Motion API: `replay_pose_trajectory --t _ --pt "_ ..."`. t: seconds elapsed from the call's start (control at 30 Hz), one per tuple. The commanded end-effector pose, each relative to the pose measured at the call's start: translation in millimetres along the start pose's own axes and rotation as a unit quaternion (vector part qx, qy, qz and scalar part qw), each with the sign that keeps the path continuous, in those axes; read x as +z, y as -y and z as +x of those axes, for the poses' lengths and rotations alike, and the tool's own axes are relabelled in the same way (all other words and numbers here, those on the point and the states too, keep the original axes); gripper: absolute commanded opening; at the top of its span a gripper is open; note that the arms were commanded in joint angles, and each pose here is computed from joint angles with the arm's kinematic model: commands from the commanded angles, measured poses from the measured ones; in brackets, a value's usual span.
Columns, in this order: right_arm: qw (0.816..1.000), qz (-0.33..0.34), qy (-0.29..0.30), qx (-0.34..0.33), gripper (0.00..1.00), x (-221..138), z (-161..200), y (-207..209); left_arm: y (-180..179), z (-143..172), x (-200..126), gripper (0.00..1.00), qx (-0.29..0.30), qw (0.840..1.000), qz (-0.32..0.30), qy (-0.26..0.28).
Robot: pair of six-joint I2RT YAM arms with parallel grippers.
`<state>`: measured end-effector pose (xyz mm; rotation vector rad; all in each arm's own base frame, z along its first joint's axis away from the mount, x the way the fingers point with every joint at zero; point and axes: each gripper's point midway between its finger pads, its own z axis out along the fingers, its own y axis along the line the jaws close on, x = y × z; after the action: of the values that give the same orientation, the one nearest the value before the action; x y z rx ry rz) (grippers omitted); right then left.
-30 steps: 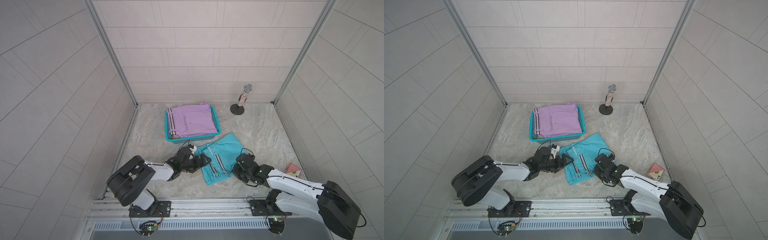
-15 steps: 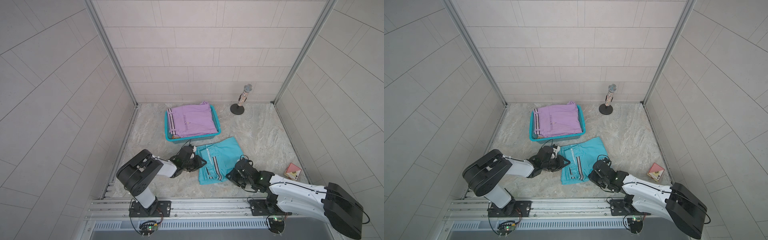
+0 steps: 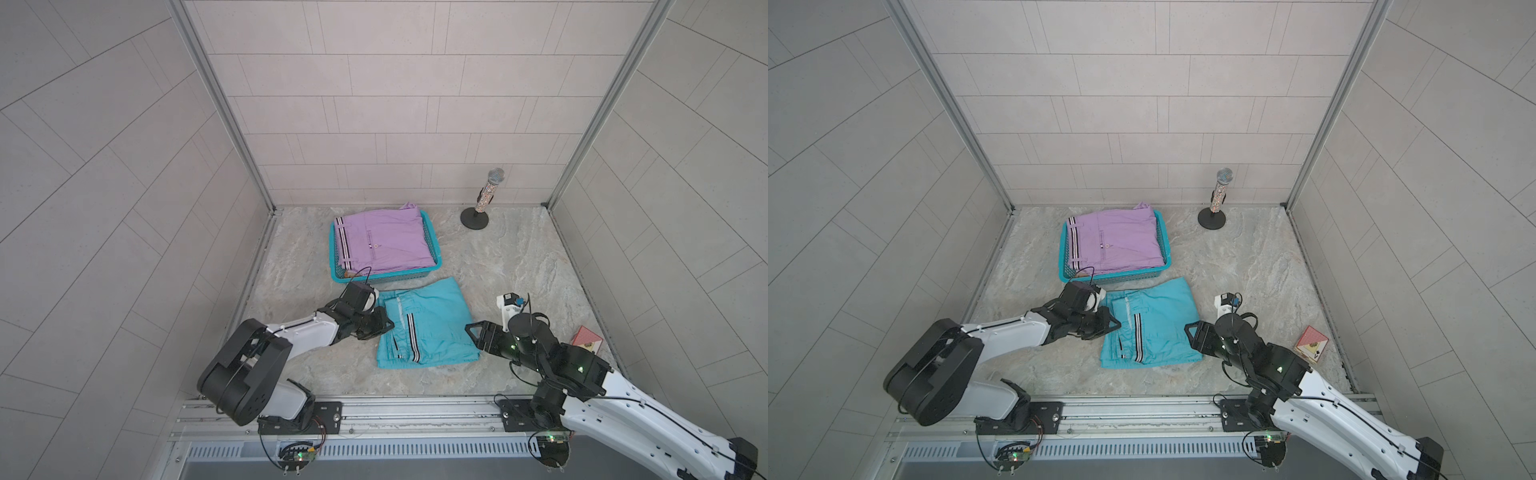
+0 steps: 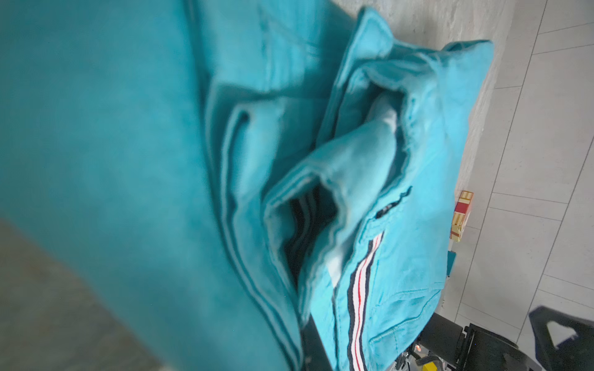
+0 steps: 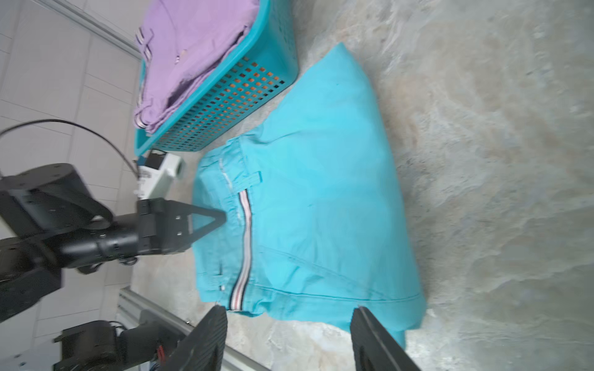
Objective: Put the folded long pants in the basket
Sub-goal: Pick up the long pant at the center of the board.
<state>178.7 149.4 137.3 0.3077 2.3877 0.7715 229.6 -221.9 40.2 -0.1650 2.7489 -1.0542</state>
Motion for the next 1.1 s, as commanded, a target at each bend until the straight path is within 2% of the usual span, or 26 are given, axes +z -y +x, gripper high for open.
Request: replay_pose_trajectory --t 0.0,0.1,0.23,0.37,0.6,0.7,0.83,0.93,1.0,1.07 --pt "0.998 0.046 -0.031 -0.019 0.66 18.4 8.8 24.5 -7.0 9.2 -18.1 0.00 0.020 0.999 -0.031 -0.023" --pt "0.998 0.035 -0.058 -0.002 0.68 38.3 10.9 23.9 -9.2 6.8 -28.2 0.00 0.010 0.999 -0.036 -0.019" --pt "0.997 0.028 -0.071 -0.016 0.74 62.1 8.2 21.5 -11.9 7.3 -34.2 0.00 -0.009 0.999 -0.032 -0.022" --pt "0.993 0.013 -0.114 -0.005 0.76 96.6 21.6 22.5 -13.2 7.7 -34.1 0.00 -0.013 0.999 -0.032 -0.025" --pt "0.979 0.004 -0.201 0.019 0.72 147.1 52.1 22.9 -13.9 7.8 -32.2 0.00 -0.021 0.999 -0.028 -0.034" --pt "0.976 0.000 -0.216 0.030 0.62 159.3 61.5 25.2 -13.5 7.0 -35.4 0.00 -0.022 0.999 -0.028 -0.031" --pt "0.975 0.000 -0.222 0.027 0.29 162.4 67.3 23.0 -15.0 5.8 -39.2 0.00 -0.024 0.999 -0.032 -0.027" --pt "0.976 0.004 -0.217 0.016 0.10 158.5 66.2 19.5 -18.7 4.7 -39.8 0.00 -0.028 0.999 -0.039 -0.025" --pt "0.977 0.007 -0.214 0.002 0.02 155.1 64.6 14.9 -20.0 4.7 -39.5 0.00 -0.031 0.998 -0.041 -0.026" --pt "0.977 0.011 -0.212 -0.012 0.00 150.9 63.1 10.7 -18.8 3.8 -40.7 0.00 -0.033 0.998 -0.040 -0.025"
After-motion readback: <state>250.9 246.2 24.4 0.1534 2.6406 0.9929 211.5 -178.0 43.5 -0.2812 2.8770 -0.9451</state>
